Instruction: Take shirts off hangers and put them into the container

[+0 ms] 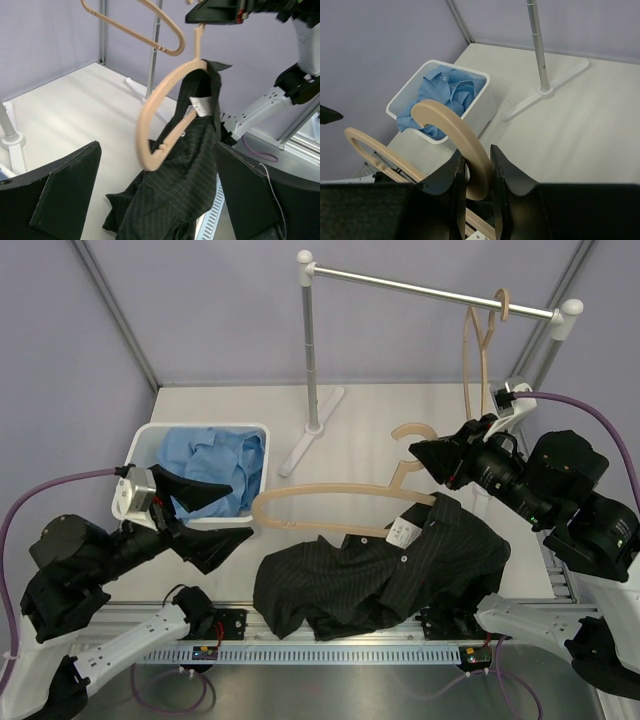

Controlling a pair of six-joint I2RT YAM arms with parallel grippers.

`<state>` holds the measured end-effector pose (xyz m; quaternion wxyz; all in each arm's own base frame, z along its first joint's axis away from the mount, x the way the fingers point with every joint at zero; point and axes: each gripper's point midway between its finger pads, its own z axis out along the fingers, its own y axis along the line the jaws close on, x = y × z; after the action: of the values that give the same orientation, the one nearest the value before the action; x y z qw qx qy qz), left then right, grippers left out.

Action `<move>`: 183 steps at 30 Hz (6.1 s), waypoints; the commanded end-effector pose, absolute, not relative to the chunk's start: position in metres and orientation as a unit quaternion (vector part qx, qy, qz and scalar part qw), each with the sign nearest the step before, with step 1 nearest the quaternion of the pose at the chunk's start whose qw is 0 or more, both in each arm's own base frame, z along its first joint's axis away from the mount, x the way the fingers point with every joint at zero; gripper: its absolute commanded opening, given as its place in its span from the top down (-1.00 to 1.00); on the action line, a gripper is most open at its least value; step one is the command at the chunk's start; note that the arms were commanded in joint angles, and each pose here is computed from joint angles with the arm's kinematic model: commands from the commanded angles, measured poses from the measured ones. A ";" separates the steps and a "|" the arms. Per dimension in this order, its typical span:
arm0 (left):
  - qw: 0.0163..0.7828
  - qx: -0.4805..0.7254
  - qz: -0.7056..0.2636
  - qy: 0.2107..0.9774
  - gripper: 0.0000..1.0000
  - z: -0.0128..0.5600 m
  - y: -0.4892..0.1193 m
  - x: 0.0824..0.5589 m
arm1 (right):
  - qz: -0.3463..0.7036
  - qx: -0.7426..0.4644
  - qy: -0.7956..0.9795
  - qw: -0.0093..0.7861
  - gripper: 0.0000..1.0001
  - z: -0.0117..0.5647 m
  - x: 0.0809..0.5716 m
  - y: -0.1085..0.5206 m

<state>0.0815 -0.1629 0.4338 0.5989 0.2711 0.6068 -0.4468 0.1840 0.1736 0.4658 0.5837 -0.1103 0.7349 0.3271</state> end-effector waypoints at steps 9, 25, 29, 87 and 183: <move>0.581 0.312 -0.432 0.615 -0.97 0.414 -0.189 0.098 | 0.375 -0.172 0.713 0.567 1.00 0.478 0.157 0.185; 0.511 0.325 -0.510 0.611 1.00 0.408 -0.216 0.082 | 0.357 -0.171 0.711 0.581 0.23 0.486 0.164 0.181; 0.527 0.274 -0.449 0.668 1.00 0.417 -0.185 0.092 | 0.326 -0.136 0.720 0.598 -0.79 0.481 0.170 0.163; 0.670 0.152 -0.286 0.668 1.00 0.508 -0.351 0.367 | 0.328 -0.048 0.758 0.561 1.00 0.387 0.100 0.081; 0.585 0.102 -0.069 0.801 1.00 0.310 -0.238 0.283 | 0.355 -0.063 0.759 0.542 -0.21 0.372 0.099 0.098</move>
<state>0.2553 -0.2973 0.1993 0.4739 0.1620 0.8580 -0.1142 0.0951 0.0945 0.3700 0.5415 -0.0604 0.7591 0.3562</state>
